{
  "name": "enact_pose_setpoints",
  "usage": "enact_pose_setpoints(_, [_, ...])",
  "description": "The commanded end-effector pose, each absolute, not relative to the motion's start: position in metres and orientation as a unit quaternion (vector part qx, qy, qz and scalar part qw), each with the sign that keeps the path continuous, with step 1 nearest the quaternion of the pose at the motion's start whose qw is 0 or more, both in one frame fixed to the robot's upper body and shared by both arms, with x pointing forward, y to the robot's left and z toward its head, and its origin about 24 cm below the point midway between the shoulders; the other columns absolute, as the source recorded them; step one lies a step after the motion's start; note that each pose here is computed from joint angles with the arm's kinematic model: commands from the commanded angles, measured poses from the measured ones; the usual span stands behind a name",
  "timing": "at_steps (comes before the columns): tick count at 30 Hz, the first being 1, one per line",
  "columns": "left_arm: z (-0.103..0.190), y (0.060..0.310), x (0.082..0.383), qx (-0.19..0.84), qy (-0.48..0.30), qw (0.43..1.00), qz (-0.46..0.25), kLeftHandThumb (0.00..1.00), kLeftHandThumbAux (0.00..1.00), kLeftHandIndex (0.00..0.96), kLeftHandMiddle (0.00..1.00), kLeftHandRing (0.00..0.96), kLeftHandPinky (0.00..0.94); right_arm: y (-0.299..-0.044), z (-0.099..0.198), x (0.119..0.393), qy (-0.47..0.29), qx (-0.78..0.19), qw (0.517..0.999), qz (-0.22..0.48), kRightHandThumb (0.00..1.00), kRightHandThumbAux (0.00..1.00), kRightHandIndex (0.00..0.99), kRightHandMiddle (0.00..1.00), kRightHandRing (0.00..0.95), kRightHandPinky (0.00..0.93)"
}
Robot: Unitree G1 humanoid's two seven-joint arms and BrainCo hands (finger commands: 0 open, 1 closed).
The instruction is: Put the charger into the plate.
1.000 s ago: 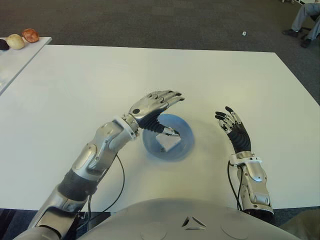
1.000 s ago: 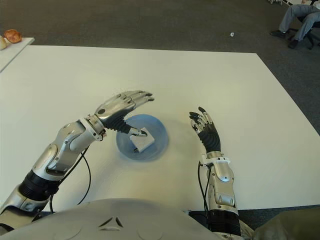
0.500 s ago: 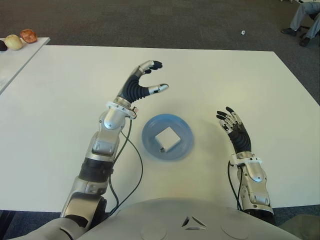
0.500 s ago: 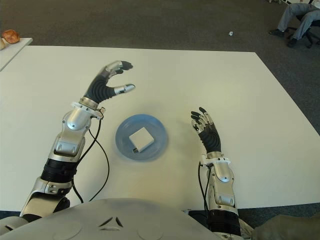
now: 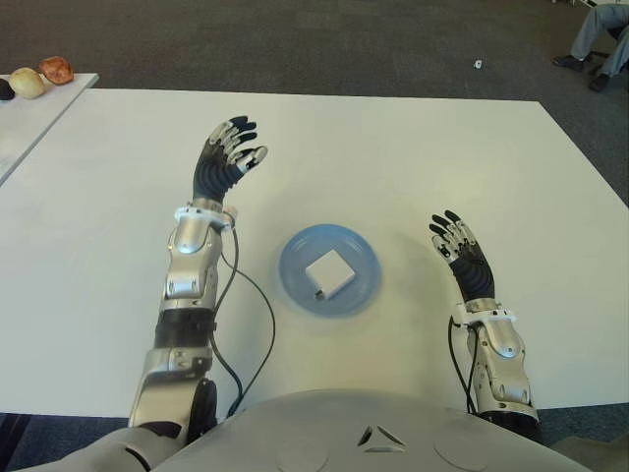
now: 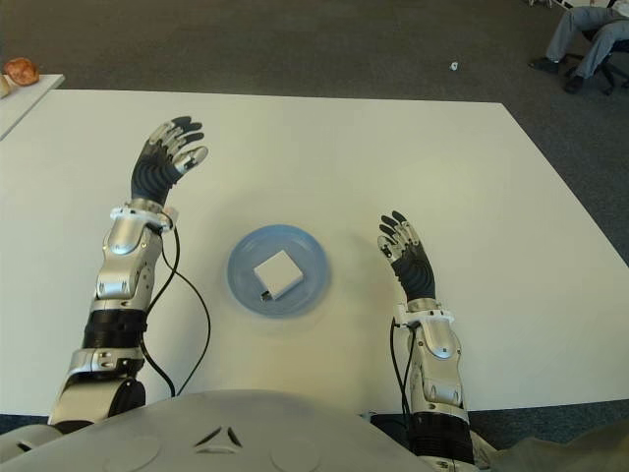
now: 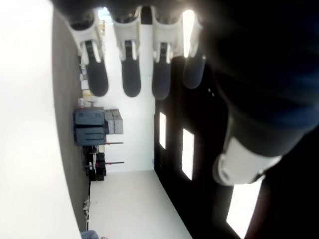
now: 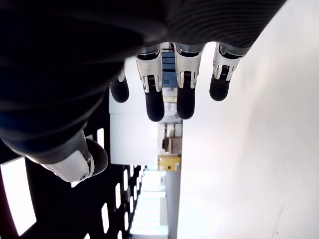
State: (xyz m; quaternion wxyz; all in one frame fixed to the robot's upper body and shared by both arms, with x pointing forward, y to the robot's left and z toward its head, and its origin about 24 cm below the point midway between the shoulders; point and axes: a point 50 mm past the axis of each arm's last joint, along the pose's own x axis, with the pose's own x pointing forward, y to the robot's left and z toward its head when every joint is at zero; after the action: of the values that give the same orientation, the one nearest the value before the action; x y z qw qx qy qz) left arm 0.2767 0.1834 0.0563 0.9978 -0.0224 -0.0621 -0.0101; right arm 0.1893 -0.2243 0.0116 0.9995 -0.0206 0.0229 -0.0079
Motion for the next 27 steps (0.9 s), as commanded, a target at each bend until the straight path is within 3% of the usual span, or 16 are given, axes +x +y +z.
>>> enact_pose_setpoints(1, [0.025,0.187,0.257,-0.049,-0.002,0.998,0.028,0.278,0.766,0.208,0.253,0.238,0.254,-0.226,0.009,0.189,0.034,-0.013,0.999,-0.013,0.0,0.578,0.049,0.14,0.102,0.058])
enact_pose_setpoints(5, [0.017,0.184,0.248,-0.055,0.02,0.997,0.045,0.178,0.763,0.204,0.263,0.24,0.232,-0.227,0.008,0.188,0.034,-0.012,0.999,-0.016,0.0,0.58,0.046,0.129,0.093,0.059])
enact_pose_setpoints(13, [0.0,0.186,0.224,-0.045,0.042,0.996,0.064,0.089,0.758,0.207,0.27,0.246,0.236,-0.228,0.008,0.187,0.037,-0.01,0.999,-0.021,0.0,0.582,0.045,0.121,0.088,0.063])
enact_pose_setpoints(27, [-0.022,0.205,0.174,0.011,0.098,0.994,0.046,0.023,0.708,0.156,0.225,0.212,0.193,-0.228,0.007,0.186,0.046,-0.014,0.998,-0.03,0.0,0.581,0.04,0.113,0.084,0.06])
